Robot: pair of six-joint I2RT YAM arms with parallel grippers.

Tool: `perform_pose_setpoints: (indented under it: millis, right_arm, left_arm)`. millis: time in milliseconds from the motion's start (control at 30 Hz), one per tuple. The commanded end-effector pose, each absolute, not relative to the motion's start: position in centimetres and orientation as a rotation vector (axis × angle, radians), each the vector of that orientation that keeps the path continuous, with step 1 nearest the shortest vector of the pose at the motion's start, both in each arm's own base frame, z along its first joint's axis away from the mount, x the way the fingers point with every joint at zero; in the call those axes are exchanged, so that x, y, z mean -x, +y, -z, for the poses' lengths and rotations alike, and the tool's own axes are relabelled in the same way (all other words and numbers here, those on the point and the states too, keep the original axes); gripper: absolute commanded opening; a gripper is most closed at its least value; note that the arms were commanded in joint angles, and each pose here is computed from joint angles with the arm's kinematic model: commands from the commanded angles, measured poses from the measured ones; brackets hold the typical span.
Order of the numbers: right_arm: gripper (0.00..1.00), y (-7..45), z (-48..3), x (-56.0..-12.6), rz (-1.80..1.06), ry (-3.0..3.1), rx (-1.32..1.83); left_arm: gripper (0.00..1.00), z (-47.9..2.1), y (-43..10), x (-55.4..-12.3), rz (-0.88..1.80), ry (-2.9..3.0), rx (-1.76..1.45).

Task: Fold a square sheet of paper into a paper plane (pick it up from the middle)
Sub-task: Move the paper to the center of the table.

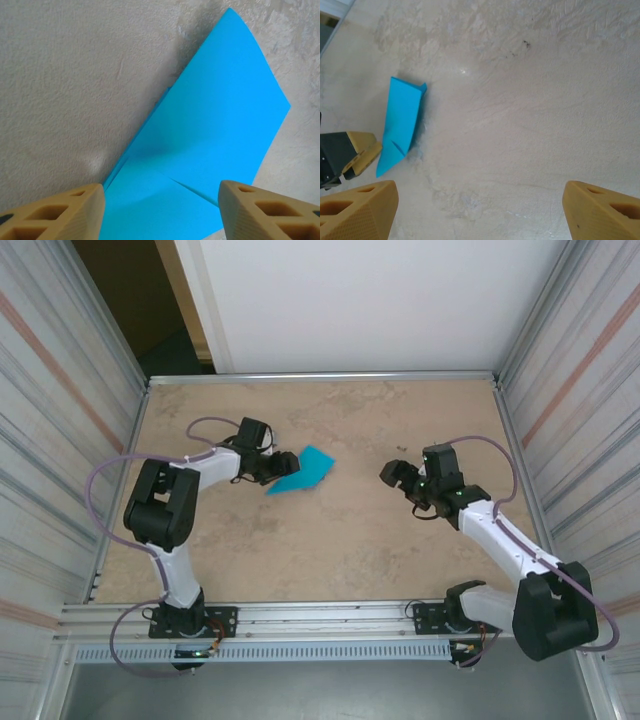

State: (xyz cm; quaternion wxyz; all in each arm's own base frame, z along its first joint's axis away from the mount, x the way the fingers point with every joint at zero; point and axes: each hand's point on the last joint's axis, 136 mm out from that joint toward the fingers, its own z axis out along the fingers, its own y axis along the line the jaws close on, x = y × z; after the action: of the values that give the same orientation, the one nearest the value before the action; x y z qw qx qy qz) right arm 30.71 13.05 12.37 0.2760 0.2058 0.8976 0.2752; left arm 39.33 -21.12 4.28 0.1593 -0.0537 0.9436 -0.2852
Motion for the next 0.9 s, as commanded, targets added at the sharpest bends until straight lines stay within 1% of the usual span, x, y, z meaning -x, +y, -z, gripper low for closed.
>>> perform_pose_setpoints:
  millis: [0, 300, 467, 600, 633, 867]
  right_arm:
    - [0.84, 14.0, -12.2, -31.0, -0.770, 2.420, -0.581]
    - [0.81, 19.1, -10.9, -30.4, -0.889, 2.487, -0.612]
    - [0.77, 23.1, -9.3, -29.9, -0.962, 2.541, -0.602]
    - [0.69, 25.5, -8.0, -30.0, -1.029, 2.575, -0.606]
    - [0.68, 25.9, -7.7, -30.0, -1.052, 2.575, -0.663]
    - [0.55, 27.7, -5.9, -30.1, -1.099, 2.580, -0.786]
  left_arm:
    - [0.57, -3.8, -22.0, -39.0, 0.884, 2.718, 0.184]
    - [0.38, -2.4, -23.0, -34.9, 0.862, 2.829, 0.232]
    - [0.30, -1.4, -23.0, -32.3, 0.815, 2.897, 0.258]
    - [0.27, -1.0, -22.8, -30.7, 0.813, 2.928, 0.295]
    - [0.27, -1.0, -22.8, -30.6, 0.814, 2.926, 0.308]
    - [0.25, -1.6, -23.1, -30.3, 0.855, 2.909, 0.349]
